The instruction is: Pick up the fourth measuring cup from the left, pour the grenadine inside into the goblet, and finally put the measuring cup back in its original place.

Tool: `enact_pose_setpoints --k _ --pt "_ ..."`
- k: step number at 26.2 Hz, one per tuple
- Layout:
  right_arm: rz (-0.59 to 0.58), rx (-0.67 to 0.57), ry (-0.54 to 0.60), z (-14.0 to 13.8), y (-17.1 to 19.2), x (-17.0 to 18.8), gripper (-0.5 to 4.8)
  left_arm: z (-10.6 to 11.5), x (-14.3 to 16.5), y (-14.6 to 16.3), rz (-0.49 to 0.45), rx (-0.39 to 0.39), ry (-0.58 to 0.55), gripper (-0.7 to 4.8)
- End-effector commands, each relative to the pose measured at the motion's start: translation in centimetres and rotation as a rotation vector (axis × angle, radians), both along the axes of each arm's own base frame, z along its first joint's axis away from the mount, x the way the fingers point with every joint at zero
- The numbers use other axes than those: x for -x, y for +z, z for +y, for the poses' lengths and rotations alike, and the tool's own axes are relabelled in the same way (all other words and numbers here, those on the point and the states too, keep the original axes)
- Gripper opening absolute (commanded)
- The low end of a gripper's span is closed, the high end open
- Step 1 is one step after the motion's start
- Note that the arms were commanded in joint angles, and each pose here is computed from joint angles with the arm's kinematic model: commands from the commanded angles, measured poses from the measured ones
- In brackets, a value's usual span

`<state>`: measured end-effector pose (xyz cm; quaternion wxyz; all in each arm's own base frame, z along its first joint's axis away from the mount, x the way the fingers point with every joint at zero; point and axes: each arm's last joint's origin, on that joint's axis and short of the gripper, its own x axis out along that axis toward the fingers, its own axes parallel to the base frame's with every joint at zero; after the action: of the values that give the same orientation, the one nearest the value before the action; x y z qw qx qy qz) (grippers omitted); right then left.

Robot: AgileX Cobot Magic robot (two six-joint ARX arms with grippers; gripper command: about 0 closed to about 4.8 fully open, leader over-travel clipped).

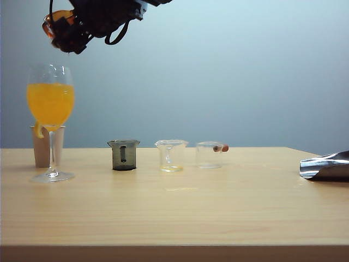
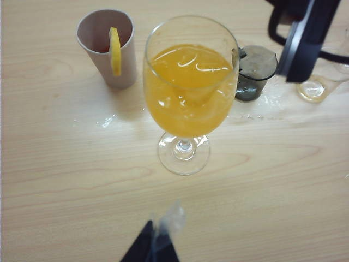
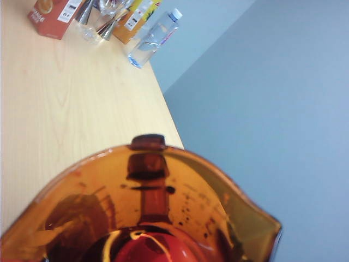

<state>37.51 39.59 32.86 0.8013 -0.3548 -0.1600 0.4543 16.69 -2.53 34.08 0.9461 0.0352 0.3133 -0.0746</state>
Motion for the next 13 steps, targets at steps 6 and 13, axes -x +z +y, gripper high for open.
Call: enact_pose_setpoints --k 6,13 --pt "-0.161 0.048 0.009 0.23 0.34 0.03 1.44 0.02 0.03 0.23 -0.015 0.008 0.004 -0.02" --pt "-0.201 0.074 0.002 -0.13 0.35 -0.34 1.44 0.01 -0.04 0.34 -0.028 0.01 0.004 -0.03"
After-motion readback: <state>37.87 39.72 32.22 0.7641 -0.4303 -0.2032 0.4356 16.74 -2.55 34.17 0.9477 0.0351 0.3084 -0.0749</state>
